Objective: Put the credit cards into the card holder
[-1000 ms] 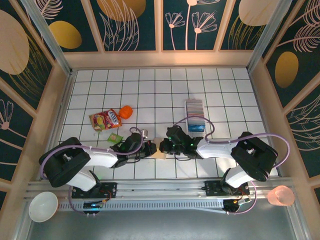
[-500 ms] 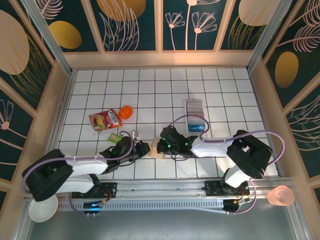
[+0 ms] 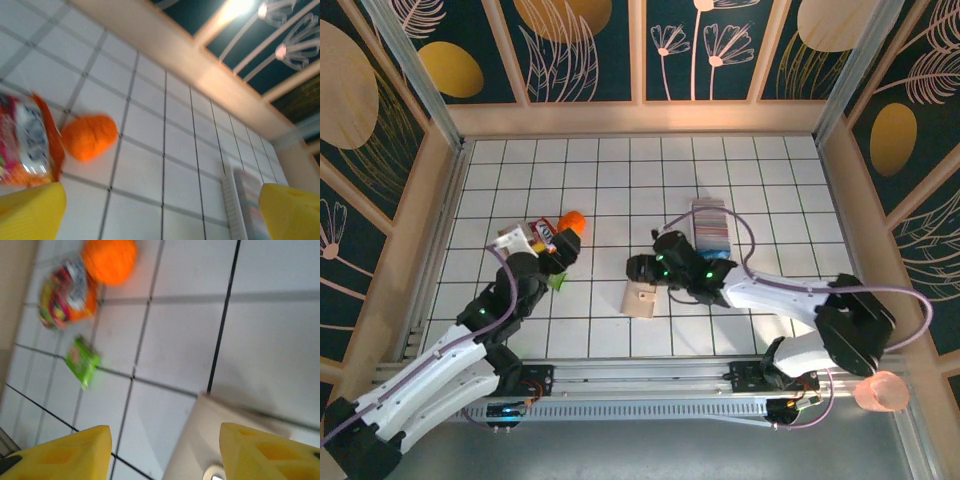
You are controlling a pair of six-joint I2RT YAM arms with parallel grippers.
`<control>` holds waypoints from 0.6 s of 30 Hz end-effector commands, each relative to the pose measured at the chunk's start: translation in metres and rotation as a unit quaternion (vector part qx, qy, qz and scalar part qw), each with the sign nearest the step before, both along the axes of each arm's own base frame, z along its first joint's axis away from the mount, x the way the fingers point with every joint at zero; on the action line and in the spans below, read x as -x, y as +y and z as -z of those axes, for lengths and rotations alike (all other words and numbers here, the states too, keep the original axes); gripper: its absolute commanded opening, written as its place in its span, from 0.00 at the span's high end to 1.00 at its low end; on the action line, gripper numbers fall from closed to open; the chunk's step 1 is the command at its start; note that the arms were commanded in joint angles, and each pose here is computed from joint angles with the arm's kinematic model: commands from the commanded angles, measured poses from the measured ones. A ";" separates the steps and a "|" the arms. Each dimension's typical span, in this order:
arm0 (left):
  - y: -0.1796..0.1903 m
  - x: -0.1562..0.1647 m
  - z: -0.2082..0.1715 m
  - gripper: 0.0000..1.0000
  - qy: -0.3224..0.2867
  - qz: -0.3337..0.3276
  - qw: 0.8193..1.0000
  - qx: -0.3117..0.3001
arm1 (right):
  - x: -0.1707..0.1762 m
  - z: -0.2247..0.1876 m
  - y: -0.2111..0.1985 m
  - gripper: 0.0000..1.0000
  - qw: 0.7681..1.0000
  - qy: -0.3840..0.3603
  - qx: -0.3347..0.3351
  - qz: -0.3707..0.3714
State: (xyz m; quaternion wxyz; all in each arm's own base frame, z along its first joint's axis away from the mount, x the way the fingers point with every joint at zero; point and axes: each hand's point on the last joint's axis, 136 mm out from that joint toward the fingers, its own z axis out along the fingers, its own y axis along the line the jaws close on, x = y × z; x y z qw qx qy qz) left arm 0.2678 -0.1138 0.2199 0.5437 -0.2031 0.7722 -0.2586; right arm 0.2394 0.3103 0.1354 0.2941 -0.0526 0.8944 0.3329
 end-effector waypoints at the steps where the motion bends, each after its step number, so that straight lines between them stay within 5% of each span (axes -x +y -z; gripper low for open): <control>1: 0.048 -0.012 -0.024 0.01 -0.022 -0.099 0.986 -0.136 | -0.048 -0.070 -0.039 0.43 0.990 -0.136 -0.008 0.037; 6: 0.112 -0.032 -0.020 0.01 -0.021 -0.236 0.958 -0.159 | -0.097 -0.134 -0.152 0.45 0.936 -0.313 0.001 0.160; 10: 0.142 -0.034 0.005 0.01 -0.046 -0.286 0.945 -0.155 | -0.104 -0.140 -0.221 0.31 0.876 -0.420 0.094 0.217; 14: 0.160 -0.028 0.015 0.01 -0.024 -0.318 0.916 -0.244 | -0.112 -0.102 -0.293 0.23 0.831 -0.390 0.224 0.328; 16: 0.177 -0.017 0.022 0.01 -0.014 -0.360 0.890 -0.280 | -0.109 -0.084 -0.317 0.19 0.825 -0.372 0.224 0.362; 18: 0.182 -0.012 0.029 0.01 -0.029 -0.365 0.883 -0.295 | -0.103 -0.069 -0.329 0.17 0.828 -0.372 0.199 0.369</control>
